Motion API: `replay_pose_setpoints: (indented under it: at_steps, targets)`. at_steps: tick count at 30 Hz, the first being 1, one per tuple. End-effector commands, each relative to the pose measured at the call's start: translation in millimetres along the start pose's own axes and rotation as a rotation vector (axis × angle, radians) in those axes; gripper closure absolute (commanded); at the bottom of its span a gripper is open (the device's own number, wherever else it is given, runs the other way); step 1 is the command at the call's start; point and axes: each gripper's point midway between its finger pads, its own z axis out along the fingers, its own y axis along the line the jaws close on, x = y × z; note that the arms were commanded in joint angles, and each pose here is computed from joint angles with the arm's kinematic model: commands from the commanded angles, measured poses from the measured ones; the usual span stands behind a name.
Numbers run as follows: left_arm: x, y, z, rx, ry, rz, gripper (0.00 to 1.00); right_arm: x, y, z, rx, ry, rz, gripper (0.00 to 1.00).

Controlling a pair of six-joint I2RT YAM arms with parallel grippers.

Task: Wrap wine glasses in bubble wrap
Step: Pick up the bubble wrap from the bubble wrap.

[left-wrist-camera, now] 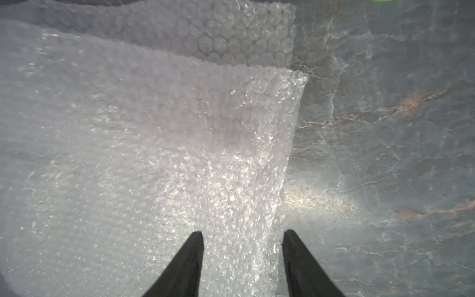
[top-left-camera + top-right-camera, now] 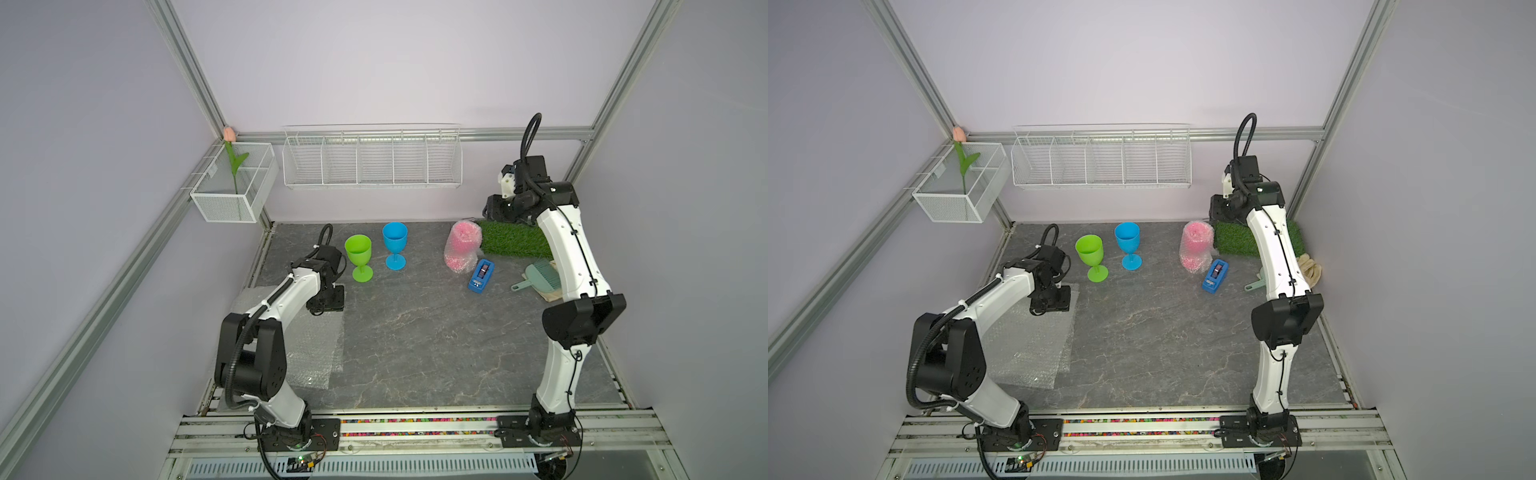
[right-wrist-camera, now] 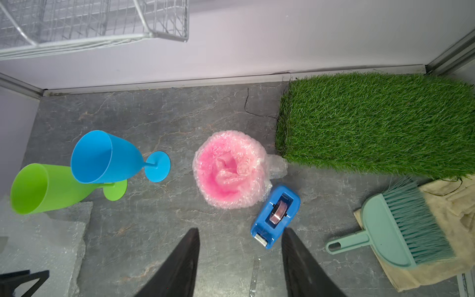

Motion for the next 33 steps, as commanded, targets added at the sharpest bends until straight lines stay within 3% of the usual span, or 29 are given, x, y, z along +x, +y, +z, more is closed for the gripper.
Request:
replay_pose_setpoints:
  at_steps: [1, 8, 22, 33]
  targets:
    - [4, -4, 8, 0.014, 0.058, 0.003, 0.53, 15, 5, 4, -0.029, 0.032, 0.005, 0.45]
    - [23, -1, 36, -0.012, 0.14, -0.037, 0.54, 31, 4, 0, -0.032, 0.049, 0.002, 0.45]
    - [35, -6, 57, 0.006, 0.204, -0.021, 0.47, 43, 3, 9, -0.043, 0.076, 0.006, 0.46]
    - [26, -1, 41, -0.017, 0.148, -0.023, 0.72, 46, 2, 6, -0.037, 0.079, 0.005, 0.48]
